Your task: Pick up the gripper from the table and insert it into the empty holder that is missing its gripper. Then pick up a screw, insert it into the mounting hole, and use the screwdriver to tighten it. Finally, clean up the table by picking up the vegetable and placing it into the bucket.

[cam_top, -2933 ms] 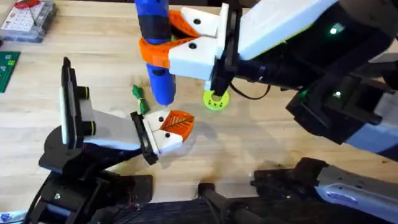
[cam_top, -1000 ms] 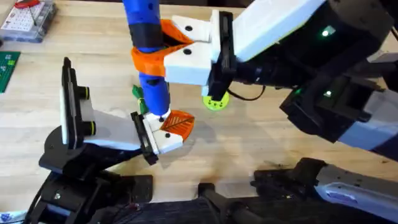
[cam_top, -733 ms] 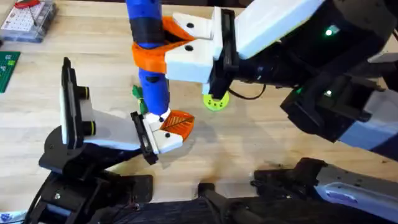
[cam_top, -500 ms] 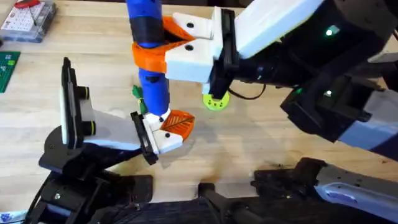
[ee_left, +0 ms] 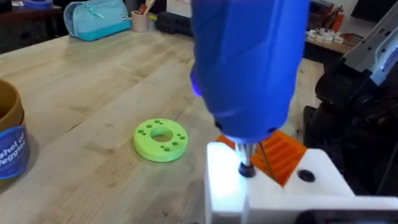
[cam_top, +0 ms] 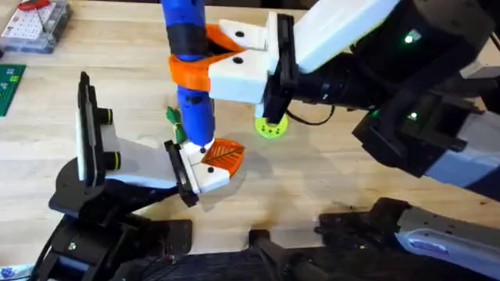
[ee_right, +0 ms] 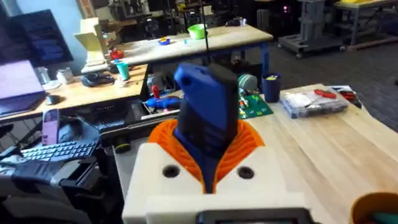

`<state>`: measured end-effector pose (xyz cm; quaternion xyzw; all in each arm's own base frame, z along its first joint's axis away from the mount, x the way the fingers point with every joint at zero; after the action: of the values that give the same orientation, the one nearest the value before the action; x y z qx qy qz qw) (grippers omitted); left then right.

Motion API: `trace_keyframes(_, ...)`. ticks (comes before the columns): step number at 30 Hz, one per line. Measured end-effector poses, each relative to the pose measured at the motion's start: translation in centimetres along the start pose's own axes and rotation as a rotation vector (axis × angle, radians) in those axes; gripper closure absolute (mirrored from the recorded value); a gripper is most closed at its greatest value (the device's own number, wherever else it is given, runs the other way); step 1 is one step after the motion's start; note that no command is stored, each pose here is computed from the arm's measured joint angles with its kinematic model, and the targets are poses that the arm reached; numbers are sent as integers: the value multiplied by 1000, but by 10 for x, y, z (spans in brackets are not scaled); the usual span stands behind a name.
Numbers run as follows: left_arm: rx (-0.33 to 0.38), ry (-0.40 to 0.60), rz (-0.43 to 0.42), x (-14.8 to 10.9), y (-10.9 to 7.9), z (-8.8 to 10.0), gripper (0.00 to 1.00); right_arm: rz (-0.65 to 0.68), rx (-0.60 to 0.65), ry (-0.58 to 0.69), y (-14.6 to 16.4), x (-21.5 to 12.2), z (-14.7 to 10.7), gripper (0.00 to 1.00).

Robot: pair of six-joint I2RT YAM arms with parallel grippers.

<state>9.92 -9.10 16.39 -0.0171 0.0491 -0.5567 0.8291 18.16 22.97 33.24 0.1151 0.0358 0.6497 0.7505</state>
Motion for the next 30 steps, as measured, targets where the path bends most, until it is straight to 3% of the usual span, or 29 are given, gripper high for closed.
trace_keyframes(30,-16,1,-1,0,0,0,988,-14,21,14,-2,-1,-2,965)
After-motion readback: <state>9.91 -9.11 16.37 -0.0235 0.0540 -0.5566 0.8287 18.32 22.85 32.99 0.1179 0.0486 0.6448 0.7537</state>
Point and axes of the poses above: each hand's point on the last joint's axis, 136 mm out from that joint toward the fingers, its own x axis out along the fingers, its own y axis along the line the jaws close on, z = x × y, the point moved 10 cm from there along -x, back along the fingers, and after that the axes turned 5 degrees about x, right-handed, at the moved point
